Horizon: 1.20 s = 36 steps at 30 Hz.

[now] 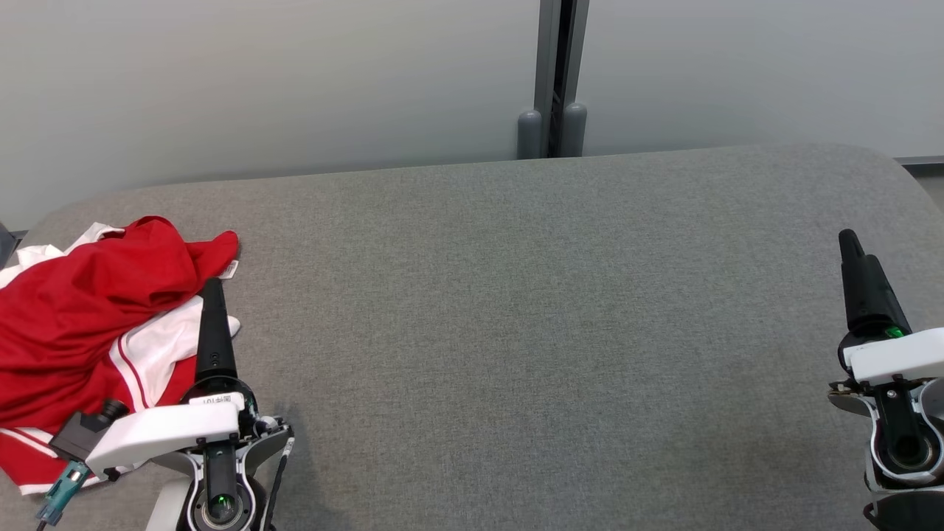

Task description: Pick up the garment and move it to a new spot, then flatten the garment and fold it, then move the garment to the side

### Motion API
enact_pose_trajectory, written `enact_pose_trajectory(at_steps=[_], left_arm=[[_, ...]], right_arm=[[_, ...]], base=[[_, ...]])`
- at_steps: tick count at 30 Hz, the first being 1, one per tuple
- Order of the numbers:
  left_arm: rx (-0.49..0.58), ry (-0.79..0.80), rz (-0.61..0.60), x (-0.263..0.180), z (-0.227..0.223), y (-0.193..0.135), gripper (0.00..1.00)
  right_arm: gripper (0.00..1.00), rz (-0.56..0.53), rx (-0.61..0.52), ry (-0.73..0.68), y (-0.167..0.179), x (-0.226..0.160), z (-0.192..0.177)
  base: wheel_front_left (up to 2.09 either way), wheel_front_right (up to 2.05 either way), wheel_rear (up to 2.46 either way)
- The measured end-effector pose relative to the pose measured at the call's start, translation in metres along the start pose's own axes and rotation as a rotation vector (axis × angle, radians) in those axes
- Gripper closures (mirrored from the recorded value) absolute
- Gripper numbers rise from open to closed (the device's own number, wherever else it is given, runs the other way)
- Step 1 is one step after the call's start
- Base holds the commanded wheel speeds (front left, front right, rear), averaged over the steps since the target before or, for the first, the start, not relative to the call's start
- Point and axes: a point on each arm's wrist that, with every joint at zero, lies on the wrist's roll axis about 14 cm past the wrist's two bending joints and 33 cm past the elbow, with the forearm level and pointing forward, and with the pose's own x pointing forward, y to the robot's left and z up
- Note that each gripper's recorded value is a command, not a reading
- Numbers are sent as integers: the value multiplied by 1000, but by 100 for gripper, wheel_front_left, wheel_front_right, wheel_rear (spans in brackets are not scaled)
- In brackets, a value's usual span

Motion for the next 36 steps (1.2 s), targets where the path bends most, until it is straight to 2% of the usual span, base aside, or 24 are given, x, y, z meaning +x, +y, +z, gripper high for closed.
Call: enact_pose_trajectory(at_steps=[3, 11, 24, 32, 36], left_arm=[[27, -8, -11, -2, 3, -2, 0], [116, -2, -46, -8, 3, -8, 0], [427, -43, -197, -7, 13, -46, 0], [599, -2, -241, -11, -8, -55, 0], [690, 35, -241, -14, -21, -49, 0]], right_arm=[[0, 12, -35, -12, 4, 1, 3], [0, 81, -234, -56, 29, 2, 9], [0, 159, -471, -70, 52, -4, -4], [0, 170, -550, -85, 53, -7, -7], [0, 161, -556, -80, 47, -9, -11]], base=[[0, 0, 0], [0, 0, 0], [0, 0, 0], [0, 0, 0], [0, 0, 0]])
